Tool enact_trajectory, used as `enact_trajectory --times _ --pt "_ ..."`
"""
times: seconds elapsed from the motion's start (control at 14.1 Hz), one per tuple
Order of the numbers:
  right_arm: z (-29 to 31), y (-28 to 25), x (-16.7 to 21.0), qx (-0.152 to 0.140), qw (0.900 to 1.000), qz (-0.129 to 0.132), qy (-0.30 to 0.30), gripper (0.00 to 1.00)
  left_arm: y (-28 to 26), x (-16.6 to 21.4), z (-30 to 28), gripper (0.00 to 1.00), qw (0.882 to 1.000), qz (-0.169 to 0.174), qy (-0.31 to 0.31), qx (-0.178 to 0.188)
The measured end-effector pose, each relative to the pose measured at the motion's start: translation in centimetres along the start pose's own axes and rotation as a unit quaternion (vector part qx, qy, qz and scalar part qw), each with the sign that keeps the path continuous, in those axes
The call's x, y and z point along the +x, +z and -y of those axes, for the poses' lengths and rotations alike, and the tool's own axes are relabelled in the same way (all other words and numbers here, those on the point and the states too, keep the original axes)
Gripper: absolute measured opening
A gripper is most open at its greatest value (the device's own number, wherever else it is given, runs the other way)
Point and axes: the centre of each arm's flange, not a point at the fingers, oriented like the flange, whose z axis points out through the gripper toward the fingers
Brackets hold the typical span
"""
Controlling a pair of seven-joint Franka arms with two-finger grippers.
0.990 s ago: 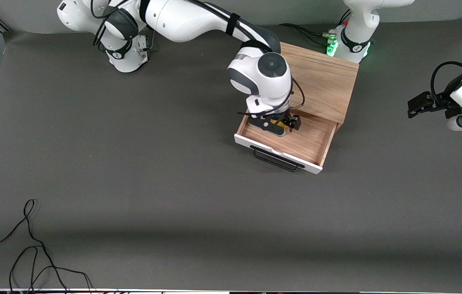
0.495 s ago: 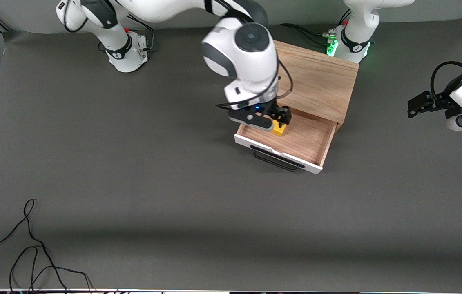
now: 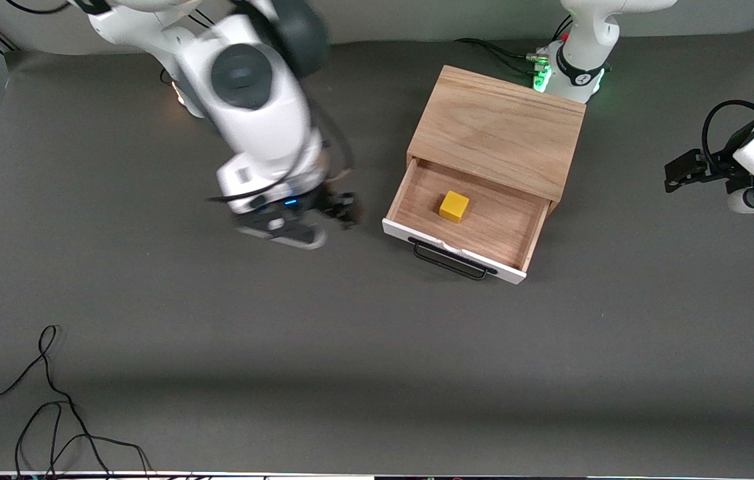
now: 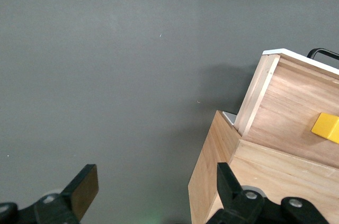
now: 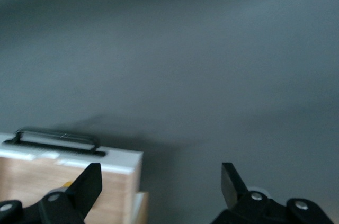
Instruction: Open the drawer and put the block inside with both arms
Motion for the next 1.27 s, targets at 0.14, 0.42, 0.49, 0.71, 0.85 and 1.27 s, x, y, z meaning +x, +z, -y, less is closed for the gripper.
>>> enact_trajectory --times 0.14,0.42,0.49,0.71,0.85,1.27 --pt "-6.7 -2.2 3.5 0.001 1.000 -0.002 -0.010 1.00 0.0 0.0 0.0 1.00 1.000 0.000 0.000 0.000" --pt "-19.3 -5.7 6.9 0.029 0.999 -0.009 -0.018 1.00 0.1 0.0 -0.2 1.00 1.000 0.001 0.002 0.000" --pt "-22.1 -5.9 7.2 0.030 0.999 -0.013 -0.022 1.00 0.1 0.0 -0.2 1.00 1.000 0.001 0.002 0.000" --pt "-27.2 -5.7 6.4 0.023 0.999 -0.009 -0.033 1.00 0.2 0.1 -0.2 1.00 1.000 0.002 0.002 0.000" --pt "-28.2 -5.2 6.0 0.006 0.998 -0.010 -0.063 1.00 0.2 0.1 -0.2 1.00 1.000 0.002 0.002 0.000" --pt "-31.0 -4.4 7.3 -0.005 0.992 -0.006 -0.123 1.00 0.2 0.1 -0.2 1.00 1.000 0.002 0.002 0.000"
